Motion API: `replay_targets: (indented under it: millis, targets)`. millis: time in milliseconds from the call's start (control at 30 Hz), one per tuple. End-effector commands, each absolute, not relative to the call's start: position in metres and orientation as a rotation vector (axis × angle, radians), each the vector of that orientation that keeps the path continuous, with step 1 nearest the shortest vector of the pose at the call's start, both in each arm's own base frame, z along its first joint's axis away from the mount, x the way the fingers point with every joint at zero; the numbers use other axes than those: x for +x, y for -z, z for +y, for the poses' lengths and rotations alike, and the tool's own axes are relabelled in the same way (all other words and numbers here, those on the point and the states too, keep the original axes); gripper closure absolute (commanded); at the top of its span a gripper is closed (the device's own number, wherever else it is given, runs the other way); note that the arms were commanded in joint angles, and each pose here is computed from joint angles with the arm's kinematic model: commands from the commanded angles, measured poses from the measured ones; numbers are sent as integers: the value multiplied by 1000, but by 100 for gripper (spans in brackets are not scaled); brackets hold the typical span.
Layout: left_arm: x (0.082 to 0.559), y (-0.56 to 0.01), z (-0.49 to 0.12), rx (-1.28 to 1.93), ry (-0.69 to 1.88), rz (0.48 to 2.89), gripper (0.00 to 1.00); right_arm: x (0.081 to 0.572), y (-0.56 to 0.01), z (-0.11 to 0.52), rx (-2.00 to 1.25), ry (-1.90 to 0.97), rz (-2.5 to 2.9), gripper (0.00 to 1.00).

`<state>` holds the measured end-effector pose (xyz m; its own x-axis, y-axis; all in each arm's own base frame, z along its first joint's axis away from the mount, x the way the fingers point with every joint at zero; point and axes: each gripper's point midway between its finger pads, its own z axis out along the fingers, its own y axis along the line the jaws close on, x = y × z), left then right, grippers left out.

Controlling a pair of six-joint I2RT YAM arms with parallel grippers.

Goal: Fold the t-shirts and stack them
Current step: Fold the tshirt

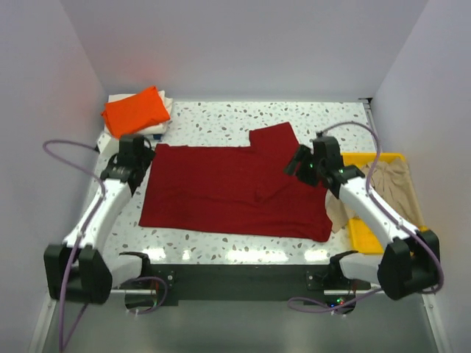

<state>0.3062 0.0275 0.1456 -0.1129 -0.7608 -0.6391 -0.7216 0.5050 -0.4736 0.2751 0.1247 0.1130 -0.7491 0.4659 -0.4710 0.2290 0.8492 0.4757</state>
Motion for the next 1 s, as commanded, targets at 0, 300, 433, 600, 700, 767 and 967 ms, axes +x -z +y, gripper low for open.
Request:
replay_targets:
  millis: [0,300,433,600,700,767,967]
  targets:
    - [379,-169,8,-1085,43,1905,27,353,-186,145,311,-551,2234,36]
    - [474,-121,2,-1028,-188,2039,34,457,-179,163,241,-524,2256,38]
    - [497,-87,3,-1023,-269,2100,35,478,-162,165,237,-527,2284,39]
    - [515,-65,-1,-1026,-279,2123,37,491,-144,168,225,-522,2309,39]
    - [524,-52,-2,-1024,-290,2137,37,493,-138,169,215,-530,2319,39]
    - [530,-46,-1,-1028,-304,2136,38,496,-130,171,207,-534,2334,39]
    - [536,-37,0,-1028,-313,2141,41,502,-112,169,215,-524,2362,39]
